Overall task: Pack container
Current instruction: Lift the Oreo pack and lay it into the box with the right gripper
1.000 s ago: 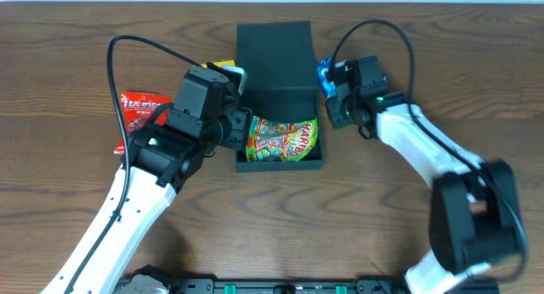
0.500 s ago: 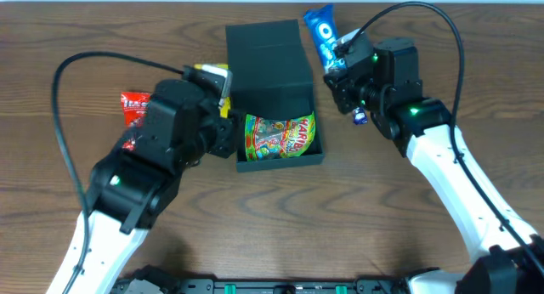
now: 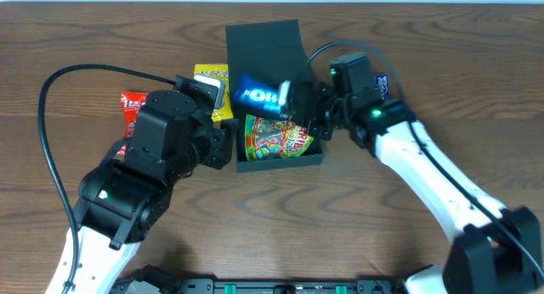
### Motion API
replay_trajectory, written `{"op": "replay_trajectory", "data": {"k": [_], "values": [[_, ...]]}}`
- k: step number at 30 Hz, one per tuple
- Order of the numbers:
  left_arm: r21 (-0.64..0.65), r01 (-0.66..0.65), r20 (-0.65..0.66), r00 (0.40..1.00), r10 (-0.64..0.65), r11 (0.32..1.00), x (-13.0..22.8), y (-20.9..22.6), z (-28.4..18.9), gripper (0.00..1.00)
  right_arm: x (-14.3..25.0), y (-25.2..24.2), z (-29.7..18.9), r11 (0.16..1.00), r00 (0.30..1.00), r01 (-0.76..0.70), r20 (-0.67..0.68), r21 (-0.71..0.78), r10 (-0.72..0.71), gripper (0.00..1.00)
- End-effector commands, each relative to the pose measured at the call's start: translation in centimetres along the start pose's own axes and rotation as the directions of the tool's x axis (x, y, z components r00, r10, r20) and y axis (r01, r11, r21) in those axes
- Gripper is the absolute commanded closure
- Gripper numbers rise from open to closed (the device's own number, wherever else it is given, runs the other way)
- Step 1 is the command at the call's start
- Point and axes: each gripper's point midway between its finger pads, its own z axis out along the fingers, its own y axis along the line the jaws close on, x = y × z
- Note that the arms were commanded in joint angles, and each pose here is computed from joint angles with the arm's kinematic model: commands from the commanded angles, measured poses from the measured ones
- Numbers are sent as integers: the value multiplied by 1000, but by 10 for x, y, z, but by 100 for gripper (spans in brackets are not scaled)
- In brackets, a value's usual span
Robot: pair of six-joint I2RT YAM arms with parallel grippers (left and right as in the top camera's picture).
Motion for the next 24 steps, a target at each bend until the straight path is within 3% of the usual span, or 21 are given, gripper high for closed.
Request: {"op": "replay_trajectory", "data": {"k": [1, 9, 10, 11, 12, 18, 24], "values": [[-9, -16, 23, 1000, 17, 1000, -8, 1, -7, 39, 2, -2, 14, 984, 984, 178, 4, -9, -178, 99], [-10, -17, 22, 1000, 17, 1000, -8, 1, -7, 39, 20, -15, 47, 973, 973, 230, -30, 24, -230, 98], [-10, -17, 22, 1000, 17, 1000, -8, 1, -7, 39, 21, -17, 49, 972, 972, 232, -32, 31, -231, 91], [-10, -17, 22, 1000, 17, 1000, -8, 1, -7, 39, 21, -20, 50, 971, 972, 234, -36, 40, -233, 76], [-10, -17, 22, 1000, 17, 1000, -8, 1, -7, 39, 22, -23, 51, 970, 971, 237, -46, 52, -235, 1], [-9, -16, 21, 1000, 17, 1000, -8, 1, -7, 39, 29, -55, 45, 953, 968, 232, -145, 194, -206, 1], [-11, -17, 17, 1000, 17, 1000, -7, 1, -7, 38, 9, -73, 31, 952, 998, 55, -57, 300, -40, 1]]}}
